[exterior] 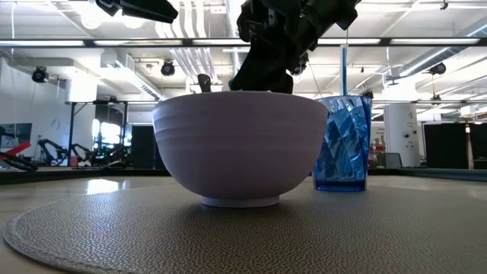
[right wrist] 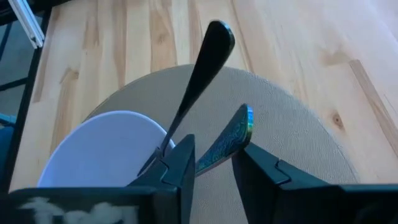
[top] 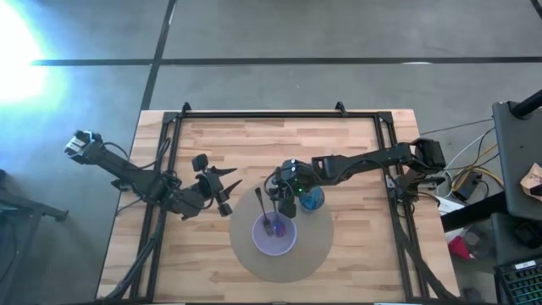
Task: Pick & Place Utensil
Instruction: Put the spoon into the bowl, then adjust the bowl on the mat
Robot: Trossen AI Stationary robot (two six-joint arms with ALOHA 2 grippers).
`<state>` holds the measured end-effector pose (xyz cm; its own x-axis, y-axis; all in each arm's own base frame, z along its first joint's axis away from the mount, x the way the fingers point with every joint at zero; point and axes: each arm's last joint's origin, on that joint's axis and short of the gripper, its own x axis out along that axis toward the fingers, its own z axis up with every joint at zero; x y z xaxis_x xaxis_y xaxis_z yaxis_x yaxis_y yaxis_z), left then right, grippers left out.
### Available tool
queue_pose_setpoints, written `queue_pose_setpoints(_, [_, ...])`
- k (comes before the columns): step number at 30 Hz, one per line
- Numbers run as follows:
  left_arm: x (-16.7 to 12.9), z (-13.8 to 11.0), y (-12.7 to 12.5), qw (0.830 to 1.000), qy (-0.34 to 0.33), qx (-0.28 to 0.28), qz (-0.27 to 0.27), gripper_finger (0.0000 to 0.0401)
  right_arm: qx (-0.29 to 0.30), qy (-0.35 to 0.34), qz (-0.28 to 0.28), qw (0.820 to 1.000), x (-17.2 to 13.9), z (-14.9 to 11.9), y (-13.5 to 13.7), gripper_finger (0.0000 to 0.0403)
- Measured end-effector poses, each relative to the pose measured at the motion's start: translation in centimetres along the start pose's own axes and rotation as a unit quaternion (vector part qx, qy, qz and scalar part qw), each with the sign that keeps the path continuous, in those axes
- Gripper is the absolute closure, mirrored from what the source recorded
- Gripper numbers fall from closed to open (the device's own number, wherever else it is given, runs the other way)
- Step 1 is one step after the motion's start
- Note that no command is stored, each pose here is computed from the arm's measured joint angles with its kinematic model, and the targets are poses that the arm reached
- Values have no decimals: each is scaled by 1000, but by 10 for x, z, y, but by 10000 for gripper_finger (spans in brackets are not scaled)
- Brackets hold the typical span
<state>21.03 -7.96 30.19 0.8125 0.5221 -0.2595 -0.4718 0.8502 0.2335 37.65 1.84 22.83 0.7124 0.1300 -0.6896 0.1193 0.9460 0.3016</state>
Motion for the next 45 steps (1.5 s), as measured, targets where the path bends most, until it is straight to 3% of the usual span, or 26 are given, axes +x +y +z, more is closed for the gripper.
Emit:
queue_pose_setpoints(16, [0, 0, 0, 1000, 0, -1, 0, 236, 8, 14, -3, 1000, -6, 0, 1, 252])
queue_pose_setpoints(45, [0, -1, 0, 1000, 2, -8, -1, 236, -3, -2, 8, 1000, -28, 5, 10, 280])
